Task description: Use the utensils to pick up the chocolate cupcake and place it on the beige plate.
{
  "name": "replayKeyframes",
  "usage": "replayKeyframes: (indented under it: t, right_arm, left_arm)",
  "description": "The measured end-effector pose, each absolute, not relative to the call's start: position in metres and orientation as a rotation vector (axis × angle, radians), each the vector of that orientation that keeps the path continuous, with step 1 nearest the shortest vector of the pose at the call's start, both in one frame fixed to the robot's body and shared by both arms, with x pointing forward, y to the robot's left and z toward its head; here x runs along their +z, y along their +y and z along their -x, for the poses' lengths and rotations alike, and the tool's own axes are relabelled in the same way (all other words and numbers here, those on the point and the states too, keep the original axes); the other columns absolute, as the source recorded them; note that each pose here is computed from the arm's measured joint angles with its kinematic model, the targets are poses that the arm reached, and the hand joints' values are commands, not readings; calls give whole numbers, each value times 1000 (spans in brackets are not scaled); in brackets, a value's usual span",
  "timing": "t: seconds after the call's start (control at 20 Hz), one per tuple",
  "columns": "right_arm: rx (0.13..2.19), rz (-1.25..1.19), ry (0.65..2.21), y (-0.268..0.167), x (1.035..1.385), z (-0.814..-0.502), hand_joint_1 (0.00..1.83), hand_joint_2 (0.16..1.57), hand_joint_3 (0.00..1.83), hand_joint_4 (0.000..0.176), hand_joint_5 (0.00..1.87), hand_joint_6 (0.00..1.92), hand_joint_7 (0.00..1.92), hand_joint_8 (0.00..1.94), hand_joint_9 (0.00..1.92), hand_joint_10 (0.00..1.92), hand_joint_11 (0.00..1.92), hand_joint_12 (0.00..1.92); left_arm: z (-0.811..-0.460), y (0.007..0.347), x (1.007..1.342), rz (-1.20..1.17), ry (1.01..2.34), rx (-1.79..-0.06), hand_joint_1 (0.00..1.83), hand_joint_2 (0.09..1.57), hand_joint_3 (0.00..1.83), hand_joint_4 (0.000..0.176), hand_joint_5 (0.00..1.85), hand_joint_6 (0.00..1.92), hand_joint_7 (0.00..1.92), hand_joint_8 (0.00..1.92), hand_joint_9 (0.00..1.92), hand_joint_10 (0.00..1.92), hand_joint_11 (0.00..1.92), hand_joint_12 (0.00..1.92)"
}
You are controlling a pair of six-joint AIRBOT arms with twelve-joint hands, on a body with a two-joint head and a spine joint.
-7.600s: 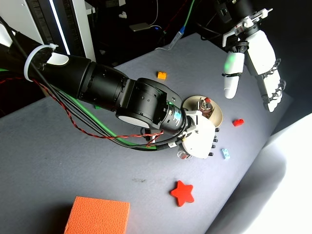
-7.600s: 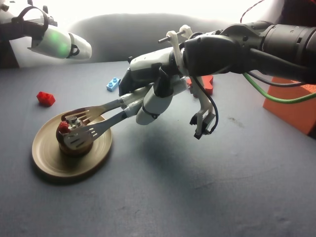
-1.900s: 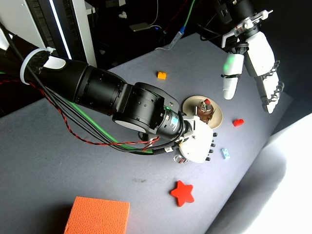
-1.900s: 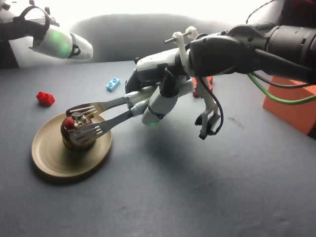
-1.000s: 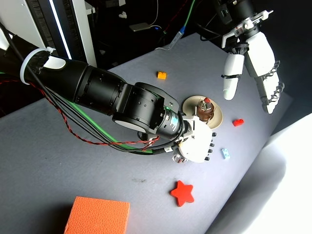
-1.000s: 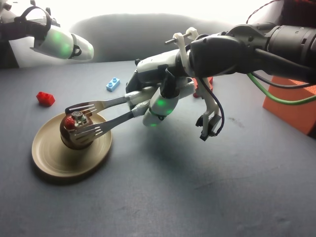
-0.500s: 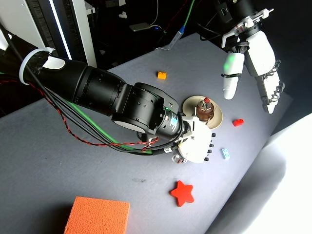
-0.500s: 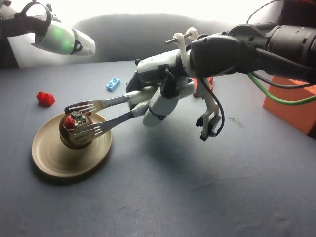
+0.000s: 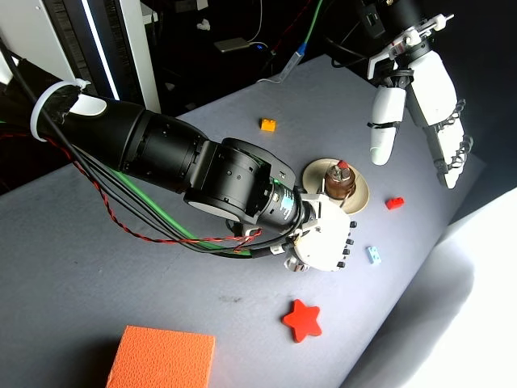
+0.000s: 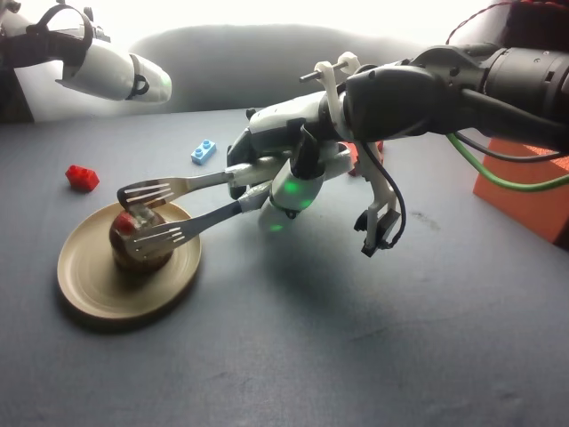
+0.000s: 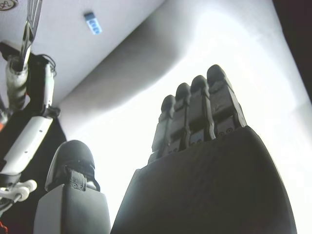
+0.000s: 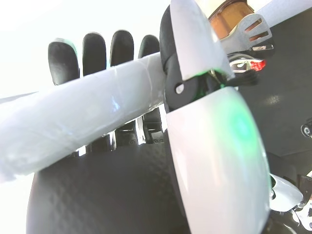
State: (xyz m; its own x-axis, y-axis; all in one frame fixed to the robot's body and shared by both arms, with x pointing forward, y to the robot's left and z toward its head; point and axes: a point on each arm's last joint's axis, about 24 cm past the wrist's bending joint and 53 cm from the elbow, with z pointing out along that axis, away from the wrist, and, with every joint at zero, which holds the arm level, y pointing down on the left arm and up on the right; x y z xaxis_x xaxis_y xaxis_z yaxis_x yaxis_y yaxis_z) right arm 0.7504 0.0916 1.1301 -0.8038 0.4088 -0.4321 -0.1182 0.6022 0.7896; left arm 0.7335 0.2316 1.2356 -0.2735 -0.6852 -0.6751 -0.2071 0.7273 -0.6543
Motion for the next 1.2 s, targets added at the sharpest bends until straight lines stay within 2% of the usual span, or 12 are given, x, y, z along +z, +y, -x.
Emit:
replayKeyframes:
  t: [0.55,0.6,0.65,0.7,0.85,0.9,0.95,1.0,1.05,1.1,1.15,1.2]
  right_arm:
    - [1156,-237,2244,89,1126,-750,1113,1179,1,0,485,892,464,1161,408,1402,441,1762]
    - [1154,-239,2243,87,1126,-751,1065,1269,8,0,606,1364,435,1217,390,1455,434,1807]
    - [1153,-243,2239,84,1127,-752,1094,1211,0,0,443,1160,411,1226,362,1434,403,1801]
    - [1152,-246,2232,82,1129,-754,1113,1188,0,0,442,1031,407,1218,339,1432,347,1807]
    - [1156,-250,2219,80,1137,-757,1114,1192,0,0,436,948,425,1196,343,1438,327,1810]
    - [1162,-252,2205,78,1145,-760,1071,1263,5,0,611,1353,442,1182,356,1439,330,1804]
    - [1166,-257,2195,77,1149,-762,1112,1215,0,0,449,1087,420,1218,342,1458,320,1798]
    - [1168,-263,2186,74,1153,-764,1072,1268,1,0,615,1379,461,1216,402,1427,383,1766]
    - [1166,-269,2181,70,1154,-766,1062,1280,3,0,646,1443,475,1215,427,1423,413,1772]
    - [1162,-273,2182,67,1154,-767,1114,1293,2,0,606,1443,662,1482,448,1448,451,1804]
    - [1159,-273,2189,64,1153,-766,1057,1306,1,0,613,1500,486,1306,424,1423,445,1766]
    - [1160,-265,2196,60,1155,-762,1093,1319,1,0,567,1511,634,1529,430,1456,440,1809]
  left_arm:
    - [-734,232,1235,698,1829,-541,167,1131,0,0,74,0,86,1,60,0,0,83]
    - [-734,232,1235,698,1829,-541,160,1133,1,0,76,1,90,2,64,1,0,88]
    - [-734,232,1235,699,1829,-541,144,1140,2,0,65,1,79,2,47,2,0,40]
    - [-734,232,1235,699,1829,-540,129,1145,4,0,53,1,64,1,34,1,0,7]
    - [-733,232,1235,700,1830,-543,178,1132,0,0,82,10,78,5,46,5,13,7]
    - [-733,232,1235,701,1830,-543,166,1133,0,0,71,4,64,1,33,0,2,1]
    - [-733,232,1235,701,1830,-542,154,1136,0,0,66,1,56,0,23,0,0,0]
    - [-733,232,1235,701,1830,-543,160,1134,0,0,70,3,79,9,38,6,8,4]
    - [-733,232,1235,701,1830,-542,162,1136,0,0,67,1,81,9,36,5,7,3]
    - [-733,232,1235,701,1830,-542,183,1133,0,0,80,6,92,11,48,9,18,9]
    - [-733,232,1235,701,1830,-543,176,1133,0,0,73,2,77,4,41,4,12,7]
    - [-733,232,1235,701,1830,-542,178,1134,0,0,59,0,50,0,22,0,2,2]
